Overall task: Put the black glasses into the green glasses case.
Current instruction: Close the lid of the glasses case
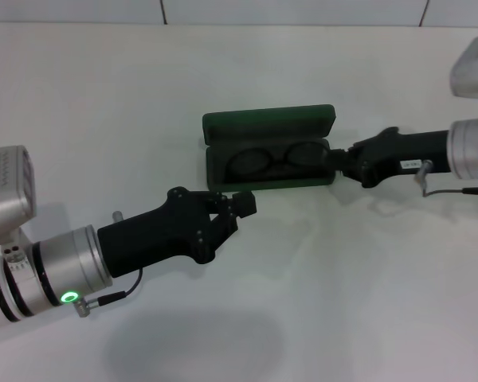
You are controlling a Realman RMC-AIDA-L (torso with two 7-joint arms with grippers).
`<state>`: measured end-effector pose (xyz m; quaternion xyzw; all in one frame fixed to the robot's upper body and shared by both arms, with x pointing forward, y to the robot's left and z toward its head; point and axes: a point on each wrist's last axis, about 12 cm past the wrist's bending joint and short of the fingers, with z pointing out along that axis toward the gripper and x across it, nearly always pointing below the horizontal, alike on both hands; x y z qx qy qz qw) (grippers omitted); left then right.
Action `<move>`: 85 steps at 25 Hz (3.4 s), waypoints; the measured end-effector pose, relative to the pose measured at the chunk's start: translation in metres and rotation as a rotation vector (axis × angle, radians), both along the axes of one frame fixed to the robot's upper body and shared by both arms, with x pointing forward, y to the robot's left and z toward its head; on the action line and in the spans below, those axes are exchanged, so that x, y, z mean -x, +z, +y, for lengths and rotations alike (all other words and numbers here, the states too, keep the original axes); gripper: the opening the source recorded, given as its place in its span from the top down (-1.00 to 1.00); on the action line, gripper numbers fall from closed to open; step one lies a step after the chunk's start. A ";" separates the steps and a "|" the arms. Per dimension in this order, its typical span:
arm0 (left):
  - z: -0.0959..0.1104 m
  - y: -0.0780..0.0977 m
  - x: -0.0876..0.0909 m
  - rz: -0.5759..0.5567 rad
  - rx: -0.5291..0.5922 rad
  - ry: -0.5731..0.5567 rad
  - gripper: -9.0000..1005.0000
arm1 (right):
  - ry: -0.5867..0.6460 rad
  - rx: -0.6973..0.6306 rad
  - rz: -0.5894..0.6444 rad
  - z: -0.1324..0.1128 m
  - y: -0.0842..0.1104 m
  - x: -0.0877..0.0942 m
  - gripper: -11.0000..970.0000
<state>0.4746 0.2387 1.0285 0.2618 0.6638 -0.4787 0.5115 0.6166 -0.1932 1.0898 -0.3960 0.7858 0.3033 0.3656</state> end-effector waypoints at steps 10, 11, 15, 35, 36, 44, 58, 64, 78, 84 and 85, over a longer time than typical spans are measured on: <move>-0.003 0.003 -0.006 -0.015 0.001 -0.012 0.81 | -0.068 0.024 0.015 -0.016 -0.007 0.002 0.87; -0.004 0.004 -0.006 -0.016 0.000 -0.012 0.81 | -0.071 0.032 0.013 -0.015 -0.008 0.002 0.87; -0.005 0.004 -0.006 -0.016 0.003 -0.013 0.81 | -0.067 0.052 0.027 -0.008 -0.011 -0.002 0.87; -0.005 0.004 -0.008 -0.021 0.011 0.009 0.79 | -0.014 0.080 0.010 0.014 -0.005 -0.010 0.86; -0.005 0.004 -0.008 -0.021 0.011 0.010 0.79 | -0.015 0.079 0.009 0.014 -0.005 -0.010 0.86; -0.002 0.008 -0.008 -0.036 0.019 -0.001 0.78 | -0.057 -0.019 -0.020 -0.006 0.005 0.002 0.86; 0.024 0.105 -0.099 -0.170 -0.075 -0.122 0.77 | -0.105 -0.355 -0.202 -0.116 0.025 0.116 0.86; -0.026 0.134 -0.156 -0.099 -0.404 -0.250 0.69 | -0.074 -0.456 -0.224 -0.133 0.016 0.141 0.86; -0.060 0.116 -0.177 -0.040 -0.560 -0.124 0.57 | -0.081 -0.469 -0.203 -0.126 0.002 0.137 0.86; -0.062 0.100 -0.171 -0.020 -0.585 -0.098 0.57 | -0.096 -0.452 -0.199 -0.125 0.000 0.132 0.86; -0.063 0.098 -0.170 -0.017 -0.590 -0.100 0.57 | -0.095 -0.452 -0.196 -0.124 -0.001 0.132 0.86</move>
